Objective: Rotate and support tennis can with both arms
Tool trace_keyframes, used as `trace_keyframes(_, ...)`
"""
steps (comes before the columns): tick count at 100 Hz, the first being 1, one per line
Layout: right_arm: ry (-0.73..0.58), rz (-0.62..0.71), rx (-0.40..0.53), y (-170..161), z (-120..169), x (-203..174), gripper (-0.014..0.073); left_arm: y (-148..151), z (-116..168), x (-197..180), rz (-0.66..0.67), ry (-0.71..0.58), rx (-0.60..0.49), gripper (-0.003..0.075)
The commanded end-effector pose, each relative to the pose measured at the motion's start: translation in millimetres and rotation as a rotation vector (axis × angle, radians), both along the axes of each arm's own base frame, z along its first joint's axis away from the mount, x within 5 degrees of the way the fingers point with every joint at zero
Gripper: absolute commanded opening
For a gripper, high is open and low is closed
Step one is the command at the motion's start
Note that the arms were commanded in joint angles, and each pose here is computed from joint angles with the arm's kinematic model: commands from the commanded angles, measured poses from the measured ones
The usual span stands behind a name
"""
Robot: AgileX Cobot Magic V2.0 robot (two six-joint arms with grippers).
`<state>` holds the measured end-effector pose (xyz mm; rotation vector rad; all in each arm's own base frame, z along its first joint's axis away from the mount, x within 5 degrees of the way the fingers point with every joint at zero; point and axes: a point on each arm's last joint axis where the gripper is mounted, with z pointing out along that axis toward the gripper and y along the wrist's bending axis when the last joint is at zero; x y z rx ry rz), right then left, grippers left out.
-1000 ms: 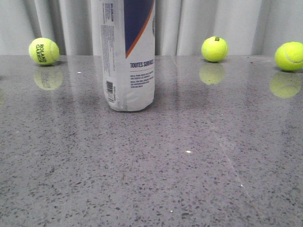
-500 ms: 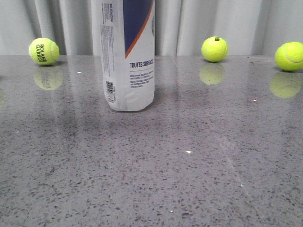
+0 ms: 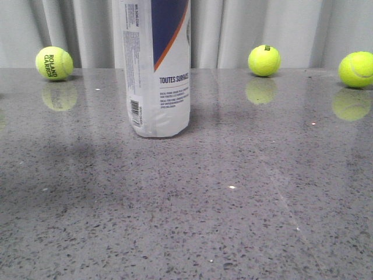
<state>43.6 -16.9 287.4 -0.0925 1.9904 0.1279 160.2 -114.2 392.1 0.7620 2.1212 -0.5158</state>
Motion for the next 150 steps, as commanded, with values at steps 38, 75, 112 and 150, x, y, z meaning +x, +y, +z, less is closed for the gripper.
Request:
trace_keyframes(38,-0.088,0.013,-0.015,0.4,13.3,2.5,-0.0067,37.5,10.2,-30.1,0.174,-0.207,-0.004,-0.0020)
trace_keyframes(75,-0.088,0.013,-0.015,0.4,13.3,2.5,-0.0067,53.6,-17.9,-33.2,0.294,-0.332,-0.080,-0.0020)
trace_keyframes(112,-0.088,0.013,-0.015,0.4,13.3,2.5,-0.0067,86.8,-65.5,-53.0,0.496,-0.566,-0.171,-0.0020)
trace_keyframes(150,-0.088,0.013,-0.015,0.4,13.3,2.5,-0.0067,106.3,-119.5,-81.4,0.643,-0.616,-0.145,-0.0020)
